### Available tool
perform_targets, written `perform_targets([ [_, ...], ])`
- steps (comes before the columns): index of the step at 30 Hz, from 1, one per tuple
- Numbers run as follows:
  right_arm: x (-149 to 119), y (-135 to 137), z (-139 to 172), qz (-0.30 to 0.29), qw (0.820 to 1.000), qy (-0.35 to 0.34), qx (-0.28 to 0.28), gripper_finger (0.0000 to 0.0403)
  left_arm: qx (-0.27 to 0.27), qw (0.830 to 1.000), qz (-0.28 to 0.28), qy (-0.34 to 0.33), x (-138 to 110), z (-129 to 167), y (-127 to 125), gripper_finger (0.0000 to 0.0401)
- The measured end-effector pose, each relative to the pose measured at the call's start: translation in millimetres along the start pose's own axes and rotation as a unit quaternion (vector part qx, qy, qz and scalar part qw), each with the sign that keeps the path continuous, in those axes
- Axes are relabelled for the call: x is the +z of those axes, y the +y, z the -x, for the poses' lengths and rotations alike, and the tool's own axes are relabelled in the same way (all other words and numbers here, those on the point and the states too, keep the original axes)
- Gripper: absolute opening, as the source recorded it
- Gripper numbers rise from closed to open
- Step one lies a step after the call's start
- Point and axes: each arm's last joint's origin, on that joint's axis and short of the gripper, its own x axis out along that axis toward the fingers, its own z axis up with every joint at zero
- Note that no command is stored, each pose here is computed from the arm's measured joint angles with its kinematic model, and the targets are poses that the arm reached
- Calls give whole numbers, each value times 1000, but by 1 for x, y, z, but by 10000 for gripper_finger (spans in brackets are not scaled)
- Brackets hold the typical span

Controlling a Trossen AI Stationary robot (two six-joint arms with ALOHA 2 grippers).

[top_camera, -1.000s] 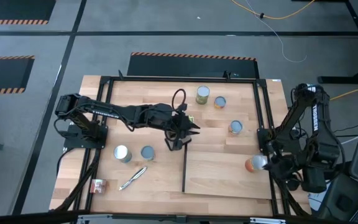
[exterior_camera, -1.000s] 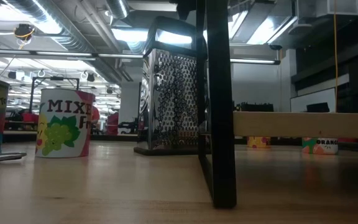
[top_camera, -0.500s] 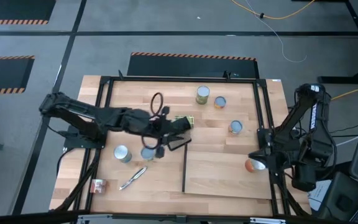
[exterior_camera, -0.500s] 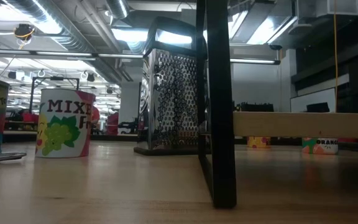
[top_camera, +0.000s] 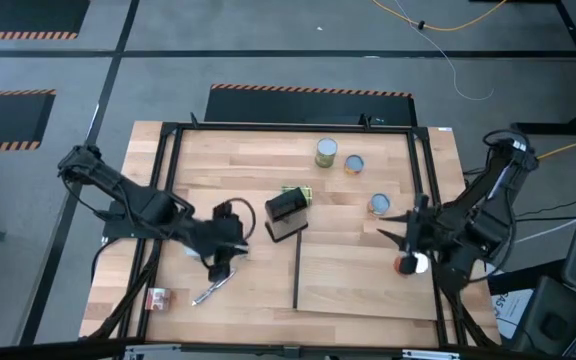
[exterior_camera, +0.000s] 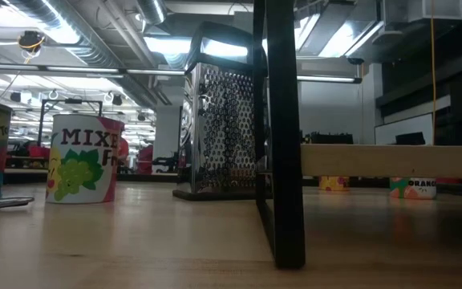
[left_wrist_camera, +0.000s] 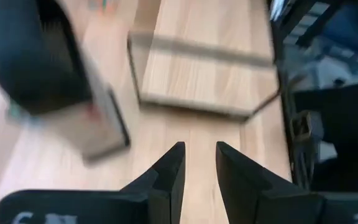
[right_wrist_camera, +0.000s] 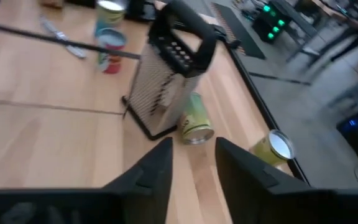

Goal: Pick and place cans onto a shelf
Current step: Put the canned mixed fruit on the shelf

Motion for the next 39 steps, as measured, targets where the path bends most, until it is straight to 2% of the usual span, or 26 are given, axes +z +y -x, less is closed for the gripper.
perform_targets([
  [4,6,-7,-13,-18,999,7,-30,148,47,998,19,48,-14,-11,-4,82],
  [8,10,-13,-25,-17,999,28,-42,150,65,995,16,79,-22,-27,-11,82],
  [14,16,-22,-43,-3,997,69,-18,150,89,989,3,117,-32,-56,-19,82],
  [24,22,-27,-76,54,995,66,57,150,125,974,-17,187,-51,-94,-23,82],
  [28,25,-31,-84,66,993,56,77,150,151,965,0,215,-58,-102,-21,82],
  [31,27,-34,-87,70,992,52,88,150,166,961,14,221,-61,-104,-20,82],
  [39,28,-41,-93,62,993,55,85,150,187,962,7,199,-60,-104,-19,82],
])
